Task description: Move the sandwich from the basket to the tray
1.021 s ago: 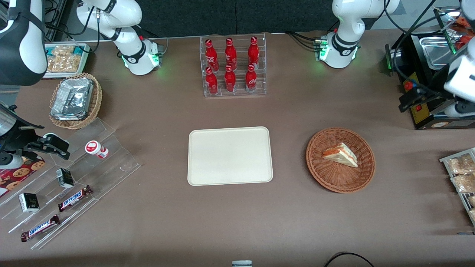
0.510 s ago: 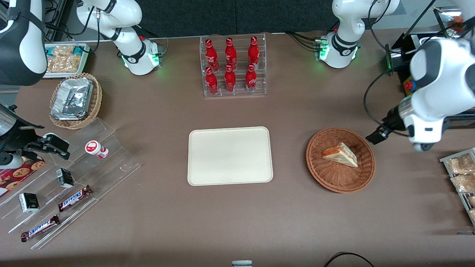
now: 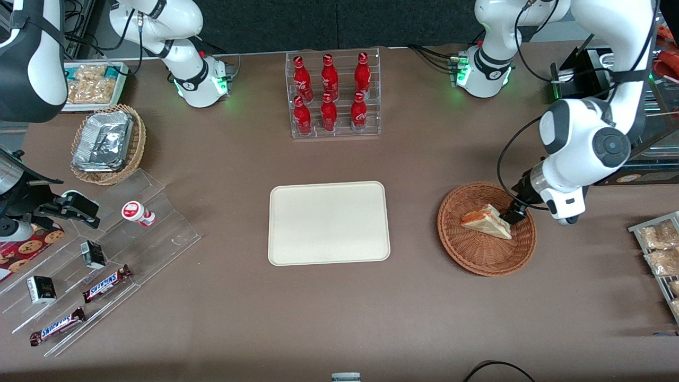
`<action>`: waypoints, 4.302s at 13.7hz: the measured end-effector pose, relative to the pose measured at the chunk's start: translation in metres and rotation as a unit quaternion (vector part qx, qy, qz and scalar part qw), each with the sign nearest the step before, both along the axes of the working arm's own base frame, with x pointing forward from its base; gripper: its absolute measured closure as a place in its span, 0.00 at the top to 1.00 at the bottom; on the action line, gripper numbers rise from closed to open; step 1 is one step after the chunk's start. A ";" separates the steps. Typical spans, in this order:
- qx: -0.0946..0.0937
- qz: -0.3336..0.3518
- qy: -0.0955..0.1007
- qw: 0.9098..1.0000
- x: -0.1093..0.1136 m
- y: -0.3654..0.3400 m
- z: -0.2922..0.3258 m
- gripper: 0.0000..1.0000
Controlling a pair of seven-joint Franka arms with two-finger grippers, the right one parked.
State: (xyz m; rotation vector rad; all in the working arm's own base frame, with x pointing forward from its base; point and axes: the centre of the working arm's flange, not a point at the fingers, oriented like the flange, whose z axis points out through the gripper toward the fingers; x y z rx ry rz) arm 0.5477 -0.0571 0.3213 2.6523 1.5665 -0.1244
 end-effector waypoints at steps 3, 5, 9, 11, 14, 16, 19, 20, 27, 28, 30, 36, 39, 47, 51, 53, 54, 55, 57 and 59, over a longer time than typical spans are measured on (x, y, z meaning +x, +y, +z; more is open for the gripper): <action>0.002 0.026 -0.002 1.000 -0.002 0.001 -0.028 1.00; 0.002 0.043 -0.003 0.999 0.000 -0.001 -0.042 1.00; 0.001 0.059 -0.012 0.998 0.003 -0.010 -0.065 1.00; 0.000 0.063 -0.014 0.998 0.003 -0.017 -0.077 1.00; 0.000 0.061 -0.010 0.998 0.001 -0.027 -0.090 0.83; 0.000 0.062 -0.013 0.998 0.001 -0.028 -0.095 0.59; -0.001 0.058 -0.019 0.998 0.003 -0.031 -0.091 0.37; -0.002 0.051 -0.024 0.998 0.005 -0.033 -0.086 0.35; -0.031 -0.135 -0.015 0.990 0.041 -0.153 0.115 0.20; -0.035 -0.164 -0.021 0.986 0.039 -0.186 0.134 0.20; -0.044 -0.226 -0.026 0.973 0.032 -0.250 0.137 0.20; -0.036 -0.412 -0.008 0.911 -0.033 -0.445 0.044 0.20; 0.000 -0.469 -0.005 0.883 -0.060 -0.500 -0.022 0.20; 0.013 -0.522 -0.020 0.853 -0.045 -0.513 -0.110 0.20; 0.014 -0.520 -0.026 0.854 -0.038 -0.513 -0.102 0.48; 0.019 -0.510 -0.024 0.859 -0.022 -0.500 -0.077 0.70; 0.023 -0.510 -0.019 0.860 -0.011 -0.488 -0.053 0.80; 0.025 -0.508 -0.018 0.861 0.002 -0.472 -0.024 0.91; 0.021 -0.505 -0.011 0.863 0.029 -0.422 0.045 1.00; 0.016 -0.503 -0.015 0.864 0.047 -0.362 0.106 1.00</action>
